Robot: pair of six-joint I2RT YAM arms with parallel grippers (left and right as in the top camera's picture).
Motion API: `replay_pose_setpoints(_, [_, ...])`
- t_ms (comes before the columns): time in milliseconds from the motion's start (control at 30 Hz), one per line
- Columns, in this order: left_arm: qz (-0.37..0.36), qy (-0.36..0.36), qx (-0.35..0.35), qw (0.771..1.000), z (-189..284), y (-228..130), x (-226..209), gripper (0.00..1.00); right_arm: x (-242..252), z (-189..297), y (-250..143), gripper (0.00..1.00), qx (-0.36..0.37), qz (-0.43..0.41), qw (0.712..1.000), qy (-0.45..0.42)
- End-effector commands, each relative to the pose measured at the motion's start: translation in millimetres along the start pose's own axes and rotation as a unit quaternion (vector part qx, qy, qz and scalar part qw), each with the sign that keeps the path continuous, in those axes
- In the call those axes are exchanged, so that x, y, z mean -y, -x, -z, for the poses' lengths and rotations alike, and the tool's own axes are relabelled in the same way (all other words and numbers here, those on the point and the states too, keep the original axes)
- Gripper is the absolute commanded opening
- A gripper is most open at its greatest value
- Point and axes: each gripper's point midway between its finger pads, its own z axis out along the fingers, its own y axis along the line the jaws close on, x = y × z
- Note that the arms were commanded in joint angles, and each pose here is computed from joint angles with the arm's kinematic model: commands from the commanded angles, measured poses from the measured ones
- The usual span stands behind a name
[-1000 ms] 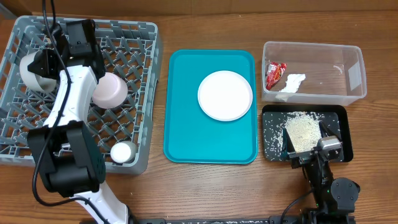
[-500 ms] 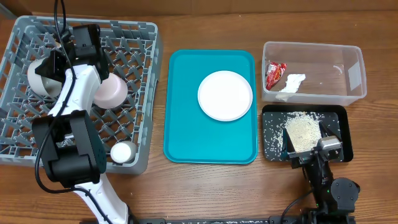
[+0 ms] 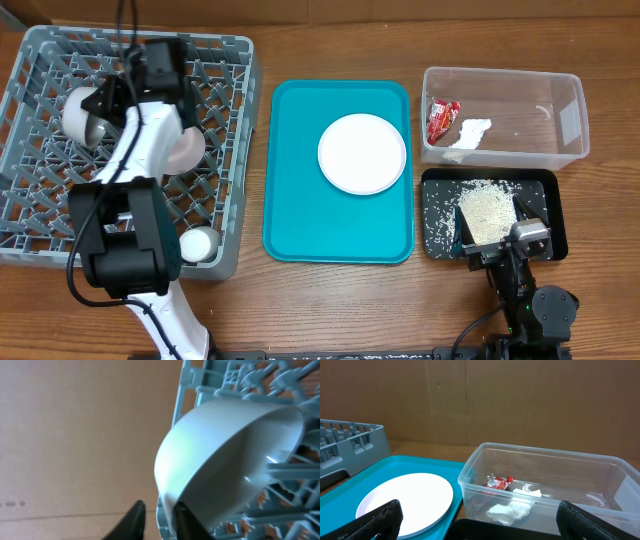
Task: Sort waste into correct bins and load items into the dishwasher
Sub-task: 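Carry the small bowl into the dish rack and release it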
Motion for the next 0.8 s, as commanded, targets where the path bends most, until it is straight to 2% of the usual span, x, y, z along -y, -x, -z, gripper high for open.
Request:
replay_pose_setpoints(0, [-0.012, 0.031, -0.004, 0.999, 12.7, -0.9, -1.7, 0.35, 1.7, 0.1, -1.4, 1.0, 0.003, 0.001, 1.0, -0.003])
replay_pose_setpoints(100, [0.005, 0.057, -0.005, 0.998, 23.9, -0.6, -9.1, 0.51, 1.7, 0.1, -1.4, 1.0, 0.003, 0.001, 1.0, -0.003])
replay_pose_setpoints(200, [0.041, 0.091, -0.006, 0.995, 38.6, -1.2, -20.6, 0.77, 1.7, 0.1, -1.4, 1.0, 0.003, 0.001, 1.0, -0.003])
replay_pose_setpoints(300, [0.076, 0.102, 0.011, 0.992, 59.2, 3.2, -32.6, 0.89, 1.7, 0.1, -1.4, 1.0, 0.003, 0.001, 1.0, -0.003])
replay_pose_setpoints(433, [0.155, 0.082, 0.057, 0.983, 96.1, 9.4, -65.6, 0.93, 1.7, 0.1, -1.4, 1.0, 0.003, 0.001, 1.0, -0.003])
replay_pose_setpoints(600, [0.228, -0.009, 0.147, 0.962, 148.3, 16.0, -109.1, 0.93, 1.7, 0.1, -1.4, 1.0, 0.003, 0.001, 1.0, -0.003])
replay_pose_setpoints(667, [0.241, -0.067, 0.189, 0.95, 173.5, 16.6, -110.1, 0.91, 1.7, 0.1, -1.4, 1.0, 0.003, 0.001, 1.0, -0.003])
replay_pose_setpoints(733, [0.227, -0.174, 0.231, 0.93, 204.7, 15.6, -89.2, 0.89, 1.7, 0.1, -1.4, 1.0, 0.003, 0.001, 1.0, -0.003])
replay_pose_setpoints(767, [0.215, -0.246, 0.245, 0.913, 221.9, 14.0, -71.0, 0.88, 1.7, 0.1, -1.4, 1.0, 0.003, 0.001, 1.0, -0.003])
